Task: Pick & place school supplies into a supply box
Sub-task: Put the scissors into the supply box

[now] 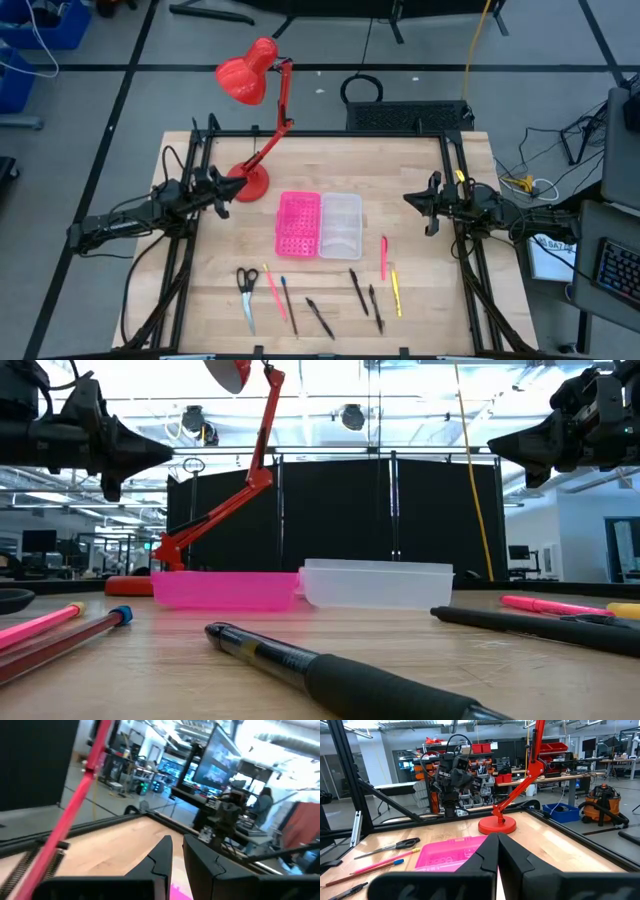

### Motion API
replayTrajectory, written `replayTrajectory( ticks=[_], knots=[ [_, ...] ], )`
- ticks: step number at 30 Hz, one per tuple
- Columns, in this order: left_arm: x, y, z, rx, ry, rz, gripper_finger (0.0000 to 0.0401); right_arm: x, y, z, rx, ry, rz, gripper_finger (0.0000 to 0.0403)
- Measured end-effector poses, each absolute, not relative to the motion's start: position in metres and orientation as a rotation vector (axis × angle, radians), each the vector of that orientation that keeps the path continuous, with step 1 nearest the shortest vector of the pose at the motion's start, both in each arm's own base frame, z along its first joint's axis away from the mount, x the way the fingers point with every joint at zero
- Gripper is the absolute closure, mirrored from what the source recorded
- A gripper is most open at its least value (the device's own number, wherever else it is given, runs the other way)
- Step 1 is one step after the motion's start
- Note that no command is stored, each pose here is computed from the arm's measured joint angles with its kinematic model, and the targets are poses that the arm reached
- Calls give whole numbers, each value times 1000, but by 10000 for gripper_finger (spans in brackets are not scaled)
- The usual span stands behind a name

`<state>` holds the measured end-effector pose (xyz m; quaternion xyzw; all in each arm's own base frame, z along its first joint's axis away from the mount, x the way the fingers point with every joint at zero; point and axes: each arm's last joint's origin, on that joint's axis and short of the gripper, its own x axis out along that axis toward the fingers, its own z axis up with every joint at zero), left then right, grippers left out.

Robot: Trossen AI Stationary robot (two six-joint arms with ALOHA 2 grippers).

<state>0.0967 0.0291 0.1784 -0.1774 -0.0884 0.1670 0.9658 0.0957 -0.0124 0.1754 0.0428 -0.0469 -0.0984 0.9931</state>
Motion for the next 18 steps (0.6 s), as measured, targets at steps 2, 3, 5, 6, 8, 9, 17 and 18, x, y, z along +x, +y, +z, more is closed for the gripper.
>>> replayTrajectory(
  ticks=[2, 3, 5, 6, 8, 9, 17, 18],
  knots=[
    [97, 28, 179, -338, -174, 314, 350, 96, -12, 176, 92, -98, -197, 403],
    [97, 28, 178, -327, -168, 306, 350, 96, -12, 176, 92, -100, -197, 403],
    [98, 28, 177, -324, -154, 303, 350, 96, -12, 176, 92, -100, -197, 403],
    [98, 28, 177, -325, -150, 305, 350, 96, -12, 176, 92, -100, -197, 403],
    [98, 28, 178, -328, -163, 302, 350, 96, -12, 176, 92, -102, -197, 403],
    [97, 28, 181, -329, -189, 295, 350, 96, -12, 176, 92, -102, -197, 403],
    [93, 20, 235, -450, -100, 334, 350, 96, -12, 177, 118, -110, -192, 403],
    [94, 19, 242, -485, -40, 363, 350, 96, -12, 177, 113, -110, -192, 403]
  ],
)
